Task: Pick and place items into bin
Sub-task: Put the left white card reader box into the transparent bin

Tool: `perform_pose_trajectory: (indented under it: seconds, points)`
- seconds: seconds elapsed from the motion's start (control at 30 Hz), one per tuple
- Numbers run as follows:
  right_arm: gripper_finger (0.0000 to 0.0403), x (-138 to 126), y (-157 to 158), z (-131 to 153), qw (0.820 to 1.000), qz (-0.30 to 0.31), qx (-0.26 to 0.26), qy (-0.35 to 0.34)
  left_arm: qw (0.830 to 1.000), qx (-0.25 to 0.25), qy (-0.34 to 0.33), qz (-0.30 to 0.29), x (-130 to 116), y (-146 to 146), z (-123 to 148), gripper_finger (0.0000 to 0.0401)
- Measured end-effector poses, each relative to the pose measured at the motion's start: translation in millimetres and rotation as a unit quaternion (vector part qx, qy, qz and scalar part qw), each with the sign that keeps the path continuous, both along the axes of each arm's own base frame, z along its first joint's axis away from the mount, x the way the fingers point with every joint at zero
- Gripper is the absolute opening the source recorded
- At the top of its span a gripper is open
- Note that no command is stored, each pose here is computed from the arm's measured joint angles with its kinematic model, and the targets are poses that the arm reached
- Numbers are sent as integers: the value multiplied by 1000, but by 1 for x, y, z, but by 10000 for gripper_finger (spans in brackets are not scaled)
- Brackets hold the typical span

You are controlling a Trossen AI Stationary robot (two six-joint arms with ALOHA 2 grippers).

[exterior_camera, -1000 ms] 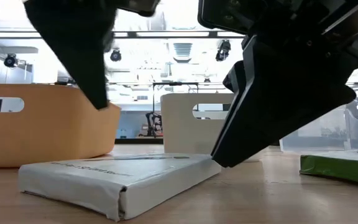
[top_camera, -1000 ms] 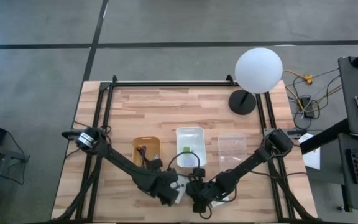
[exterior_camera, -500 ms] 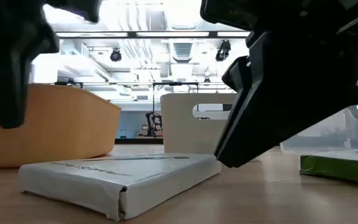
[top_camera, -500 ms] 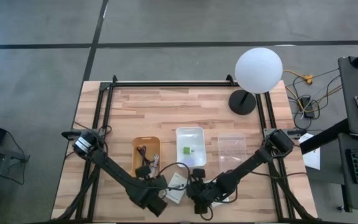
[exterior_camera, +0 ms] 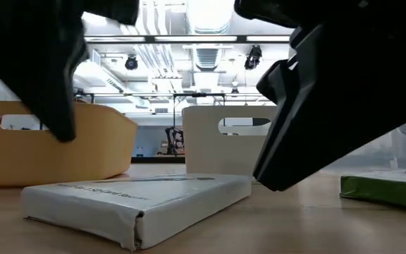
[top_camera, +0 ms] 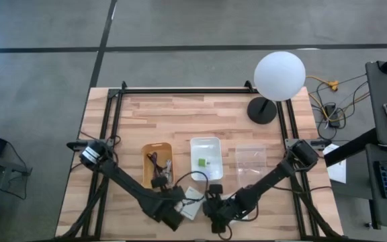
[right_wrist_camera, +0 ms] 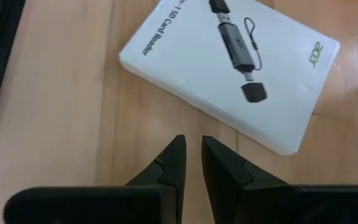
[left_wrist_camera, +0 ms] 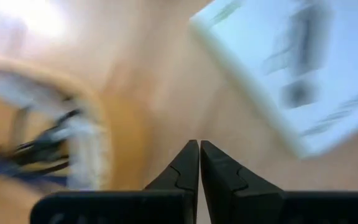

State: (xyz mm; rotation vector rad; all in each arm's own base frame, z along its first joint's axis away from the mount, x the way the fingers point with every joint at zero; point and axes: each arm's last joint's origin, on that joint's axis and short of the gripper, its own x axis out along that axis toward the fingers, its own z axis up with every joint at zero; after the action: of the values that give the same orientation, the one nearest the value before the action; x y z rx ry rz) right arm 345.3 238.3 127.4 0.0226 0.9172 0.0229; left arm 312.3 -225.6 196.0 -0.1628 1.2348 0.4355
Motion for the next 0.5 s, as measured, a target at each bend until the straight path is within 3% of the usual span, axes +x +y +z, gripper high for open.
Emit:
perform_pose_trajectory:
  seconds: [0.1, 0.2, 0.37, 0.5]
  points:
    - [43, -2, 2, 0, 1000, -7, 9, 0, 996, -49, -74, -5, 6, -21, 12, 0]
    - [43, -2, 3, 0, 1000, -13, 15, 1, 988, -74, -131, 30, 7, -32, 12, 0]
    - [43, -2, 3, 1, 1000, -15, 17, 0, 969, -73, -170, 167, 1, -28, -12, 0]
    - [43, 0, 5, 4, 1000, -14, 20, -5, 949, -90, -200, 227, -6, -32, -13, 0]
